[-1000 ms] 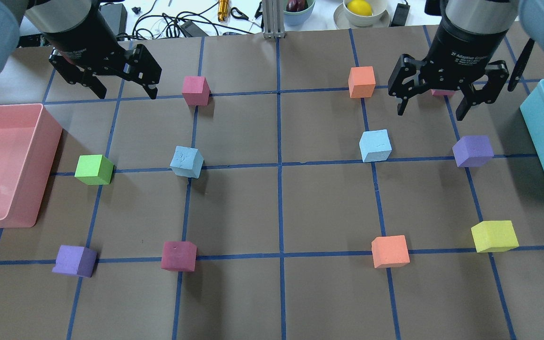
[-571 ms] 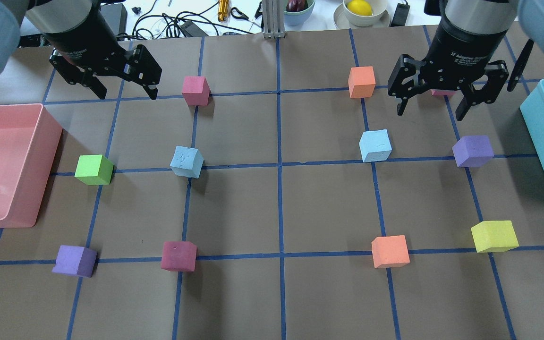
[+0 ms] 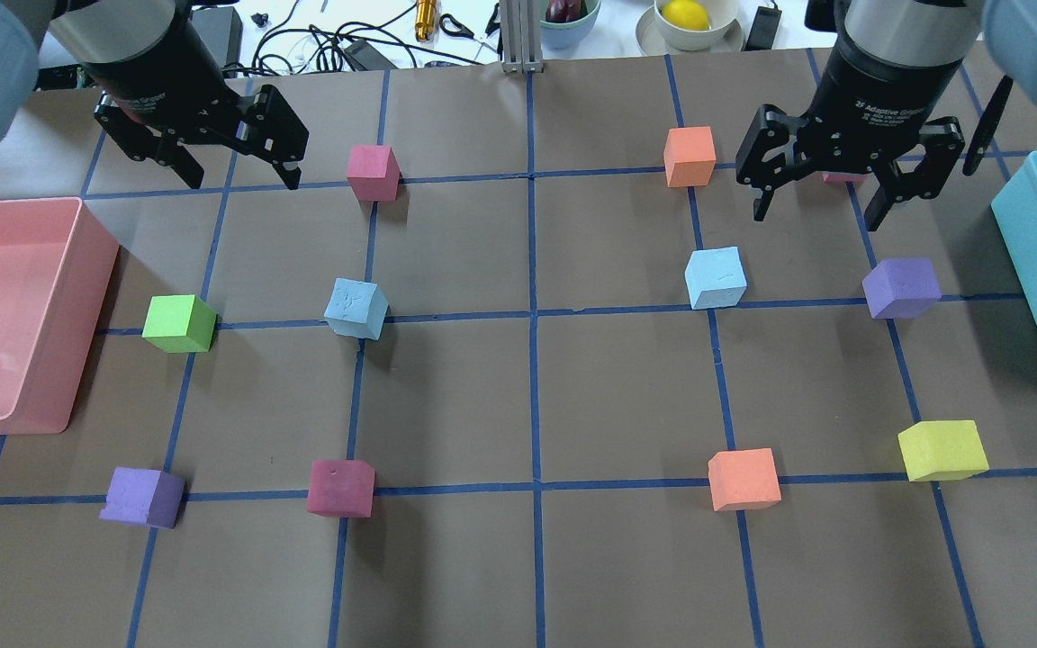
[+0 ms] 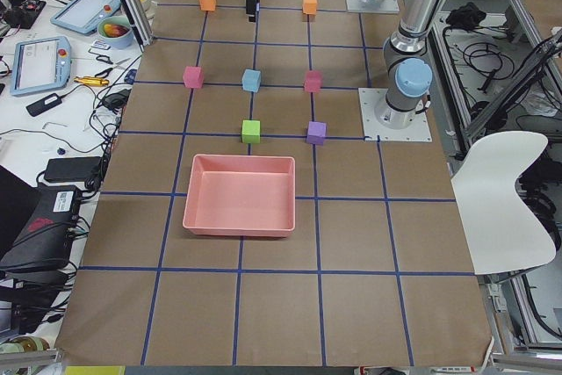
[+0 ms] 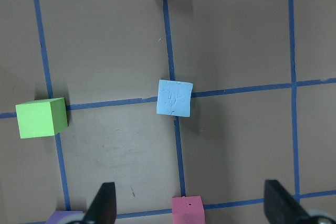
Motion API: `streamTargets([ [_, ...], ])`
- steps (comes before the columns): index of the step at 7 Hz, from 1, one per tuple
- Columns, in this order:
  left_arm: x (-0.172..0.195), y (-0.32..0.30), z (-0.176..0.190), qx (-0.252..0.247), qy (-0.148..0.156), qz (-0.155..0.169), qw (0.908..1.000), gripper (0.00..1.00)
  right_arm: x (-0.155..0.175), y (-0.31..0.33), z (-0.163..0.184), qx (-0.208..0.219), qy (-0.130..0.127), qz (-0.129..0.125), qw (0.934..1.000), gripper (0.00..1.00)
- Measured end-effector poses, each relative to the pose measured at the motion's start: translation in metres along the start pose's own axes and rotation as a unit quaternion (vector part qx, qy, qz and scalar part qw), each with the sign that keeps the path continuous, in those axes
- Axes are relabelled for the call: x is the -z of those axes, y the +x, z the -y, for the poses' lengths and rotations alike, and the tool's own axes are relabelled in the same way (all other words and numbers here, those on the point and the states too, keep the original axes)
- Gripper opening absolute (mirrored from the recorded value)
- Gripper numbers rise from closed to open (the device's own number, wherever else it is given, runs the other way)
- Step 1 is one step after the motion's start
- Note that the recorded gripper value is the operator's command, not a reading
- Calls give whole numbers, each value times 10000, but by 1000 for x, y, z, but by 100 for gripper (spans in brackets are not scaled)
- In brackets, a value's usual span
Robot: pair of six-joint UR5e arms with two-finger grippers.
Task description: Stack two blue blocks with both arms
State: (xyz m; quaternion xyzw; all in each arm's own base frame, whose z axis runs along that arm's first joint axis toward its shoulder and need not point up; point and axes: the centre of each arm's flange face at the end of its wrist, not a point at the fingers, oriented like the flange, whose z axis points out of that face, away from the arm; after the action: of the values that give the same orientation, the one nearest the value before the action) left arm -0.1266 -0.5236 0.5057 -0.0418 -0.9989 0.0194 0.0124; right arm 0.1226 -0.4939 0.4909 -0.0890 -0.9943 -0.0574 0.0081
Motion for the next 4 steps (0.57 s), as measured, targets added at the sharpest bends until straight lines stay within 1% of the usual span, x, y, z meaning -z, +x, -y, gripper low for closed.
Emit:
streamTargets([
  [3,0,0,0,-1,0,0,10000,100,-9,-1,9,108,-71,-26,9999,100],
  [4,0,0,0,2,0,0,10000,100,-23,-4,25,129,-83,-22,9999,100],
])
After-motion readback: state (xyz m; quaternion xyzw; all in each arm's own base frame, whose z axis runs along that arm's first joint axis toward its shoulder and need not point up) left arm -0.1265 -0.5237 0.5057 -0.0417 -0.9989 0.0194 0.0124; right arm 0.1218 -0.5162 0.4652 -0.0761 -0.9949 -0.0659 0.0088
